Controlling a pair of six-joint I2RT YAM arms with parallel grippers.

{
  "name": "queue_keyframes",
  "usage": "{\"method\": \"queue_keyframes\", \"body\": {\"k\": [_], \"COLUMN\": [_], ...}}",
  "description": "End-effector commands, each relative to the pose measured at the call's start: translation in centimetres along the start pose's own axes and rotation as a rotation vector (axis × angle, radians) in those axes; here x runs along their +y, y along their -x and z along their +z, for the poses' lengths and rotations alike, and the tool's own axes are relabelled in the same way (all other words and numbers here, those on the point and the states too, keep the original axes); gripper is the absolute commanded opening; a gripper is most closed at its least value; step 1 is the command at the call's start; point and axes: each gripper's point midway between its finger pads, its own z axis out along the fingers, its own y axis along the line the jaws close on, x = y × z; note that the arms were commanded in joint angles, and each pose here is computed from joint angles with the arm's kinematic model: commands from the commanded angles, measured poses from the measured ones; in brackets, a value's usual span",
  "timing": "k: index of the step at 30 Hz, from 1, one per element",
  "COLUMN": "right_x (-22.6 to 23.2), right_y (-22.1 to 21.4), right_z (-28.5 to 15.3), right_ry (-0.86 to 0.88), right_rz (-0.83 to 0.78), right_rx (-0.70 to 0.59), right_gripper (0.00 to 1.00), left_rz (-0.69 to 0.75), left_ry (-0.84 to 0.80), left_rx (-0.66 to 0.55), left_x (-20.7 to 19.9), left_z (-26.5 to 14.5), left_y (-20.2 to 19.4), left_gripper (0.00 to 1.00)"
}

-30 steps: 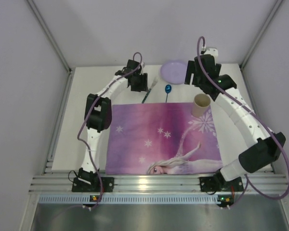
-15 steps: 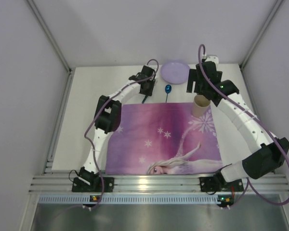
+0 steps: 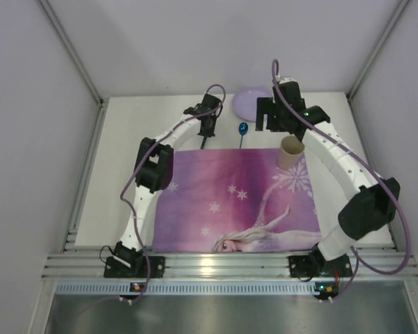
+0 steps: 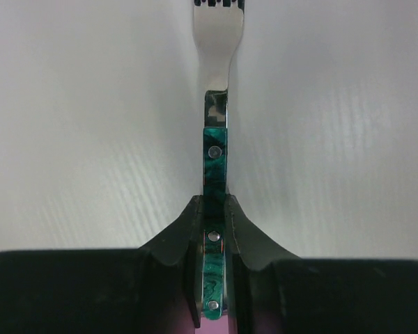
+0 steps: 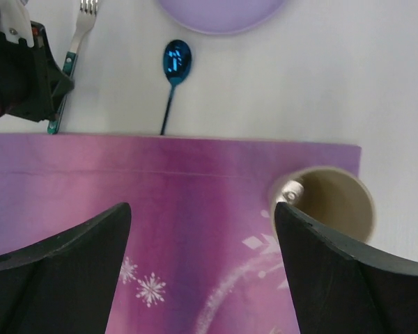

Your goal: Set the dinner table for one person

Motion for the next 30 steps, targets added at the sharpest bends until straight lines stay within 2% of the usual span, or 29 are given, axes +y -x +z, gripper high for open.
{"method": "queue_keyframes", "body": {"k": [1, 3, 4, 5, 6, 7, 8, 9, 10, 11, 13, 14, 18, 19, 22, 23, 25, 30], "right_x": [4.9, 6.4, 6.9, 7.1, 7.9, 8.1, 8.3, 8.5, 8.8, 8.9, 9.4, 9.3, 8.8, 8.6, 8.0, 8.1, 8.1, 8.3], "right_y": [3.0, 3.3, 1.9, 3.1, 3.0, 3.0, 1.1, 0.9, 1.8, 0.0, 0.1, -1.6, -3.2, -3.7, -4.8, -5.0, -5.5, -6.3], "right_z": [2.0, 4.4, 7.0, 6.4, 8.5, 9.5, 11.9, 12.8, 13.4, 15.5, 16.8, 18.3, 20.1, 20.4, 21.1, 21.4, 21.8, 23.0], "right_ry": [0.183, 0.198, 0.192, 0.201, 0.197, 0.192, 0.171, 0.167, 0.169, 0.155, 0.144, 0.123, 0.066, 0.049, 0.011, 0.007, -0.001, -0.022], "right_rz": [-0.003, 0.004, 0.009, 0.013, 0.019, 0.023, 0.019, 0.026, 0.036, 0.034, 0.044, 0.042, 0.041, 0.04, 0.05, 0.054, 0.052, 0.066], "right_rx": [-0.028, 0.001, 0.06, 0.037, 0.057, 0.069, 0.129, 0.139, 0.125, 0.174, 0.175, 0.221, 0.247, 0.256, 0.269, 0.267, 0.266, 0.272], "right_gripper": [0.84, 0.84, 0.83, 0.83, 0.82, 0.82, 0.81, 0.8, 0.8, 0.79, 0.77, 0.75, 0.72, 0.71, 0.67, 0.65, 0.64, 0.56], "left_rz": [-0.136, -0.204, -0.23, -0.223, -0.246, -0.252, -0.251, -0.266, -0.269, -0.264, -0.278, -0.285, -0.327, -0.328, -0.362, -0.369, -0.376, -0.413], "left_ry": [0.066, 0.043, 0.029, 0.029, 0.014, 0.005, 0.011, 0.005, 0.006, 0.015, 0.008, 0.002, -0.03, -0.02, -0.075, -0.085, -0.092, -0.089], "left_rx": [-0.101, -0.126, -0.136, -0.104, -0.152, -0.161, -0.14, -0.186, -0.191, -0.164, -0.167, -0.136, -0.023, 0.041, 0.041, 0.065, 0.109, 0.169], "left_x": [4.8, 5.4, 5.5, 5.4, 5.6, 5.7, 5.9, 6.4, 6.6, 6.8, 7.2, 7.2, 6.5, 6.5, 5.8, 5.7, 5.3, 4.9], "left_z": [-6.8, -9.7, -11.7, -11.0, -13.9, -15.1, -15.4, -18.1, -19.0, -19.3, -21.5, -22.4, -23.7, -23.0, -24.5, -24.6, -24.0, -22.9], "left_y": [5.4, 6.3, 6.2, 5.0, 6.0, 5.9, 4.5, 5.3, 5.0, 3.6, 2.9, 1.3, -4.7, -8.0, -10.6, -12.7, -15.6, -19.2], "left_gripper": [0.0, 0.0, 0.0, 0.0, 0.0, 0.0, 0.0, 0.0, 0.0, 0.0, 0.0, 0.0, 0.0, 0.0, 0.0, 0.0, 0.0, 0.0]}}
